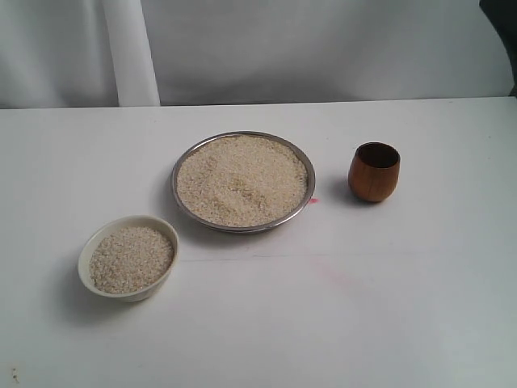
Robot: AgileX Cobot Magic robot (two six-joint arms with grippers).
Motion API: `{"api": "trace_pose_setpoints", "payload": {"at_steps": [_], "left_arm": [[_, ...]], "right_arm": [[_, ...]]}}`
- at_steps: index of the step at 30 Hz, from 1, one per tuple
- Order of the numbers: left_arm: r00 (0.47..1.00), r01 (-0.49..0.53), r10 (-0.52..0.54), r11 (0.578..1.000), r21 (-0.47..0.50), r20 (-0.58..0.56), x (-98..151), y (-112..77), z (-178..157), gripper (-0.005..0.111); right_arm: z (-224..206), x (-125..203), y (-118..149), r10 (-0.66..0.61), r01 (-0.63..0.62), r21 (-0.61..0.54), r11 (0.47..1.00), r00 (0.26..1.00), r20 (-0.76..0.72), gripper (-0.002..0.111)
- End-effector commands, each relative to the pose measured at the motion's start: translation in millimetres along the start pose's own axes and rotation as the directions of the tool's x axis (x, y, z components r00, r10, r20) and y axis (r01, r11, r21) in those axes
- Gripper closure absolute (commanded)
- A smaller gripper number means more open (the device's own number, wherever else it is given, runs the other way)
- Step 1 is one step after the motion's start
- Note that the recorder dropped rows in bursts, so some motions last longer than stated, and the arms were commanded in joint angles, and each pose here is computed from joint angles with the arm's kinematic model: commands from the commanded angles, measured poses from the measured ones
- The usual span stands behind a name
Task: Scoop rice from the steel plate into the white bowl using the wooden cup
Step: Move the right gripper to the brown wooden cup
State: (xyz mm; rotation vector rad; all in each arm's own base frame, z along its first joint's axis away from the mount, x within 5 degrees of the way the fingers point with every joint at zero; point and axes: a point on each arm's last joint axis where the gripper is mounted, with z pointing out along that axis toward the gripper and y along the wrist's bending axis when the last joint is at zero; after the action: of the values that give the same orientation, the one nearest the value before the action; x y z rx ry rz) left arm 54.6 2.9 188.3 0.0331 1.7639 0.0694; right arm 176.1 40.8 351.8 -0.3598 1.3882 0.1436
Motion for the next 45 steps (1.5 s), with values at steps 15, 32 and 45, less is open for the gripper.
{"api": "trace_pose_setpoints", "payload": {"at_steps": [15, 32, 45], "left_arm": [[1.000, 0.012, -0.012, 1.000, 0.006, 0.009, -0.4, -0.5, 0.2, 0.107], [1.000, 0.012, -0.012, 1.000, 0.006, 0.009, -0.4, -0.5, 0.2, 0.107], [1.000, 0.012, -0.012, 1.000, 0.006, 0.009, -0.4, -0.5, 0.2, 0.107]], "right_arm": [[36.1, 34.6, -9.5, 0.136, -0.131, 0.067, 0.989, 0.987, -0.081, 0.003], [85.1, 125.7, -5.1, 0.171, -0.153, 0.083, 0.985, 0.938, -0.302, 0.003], [81.6, 208.4, 21.9, 0.086, -0.121, -0.097, 0.988, 0.948, -0.305, 0.003]]}}
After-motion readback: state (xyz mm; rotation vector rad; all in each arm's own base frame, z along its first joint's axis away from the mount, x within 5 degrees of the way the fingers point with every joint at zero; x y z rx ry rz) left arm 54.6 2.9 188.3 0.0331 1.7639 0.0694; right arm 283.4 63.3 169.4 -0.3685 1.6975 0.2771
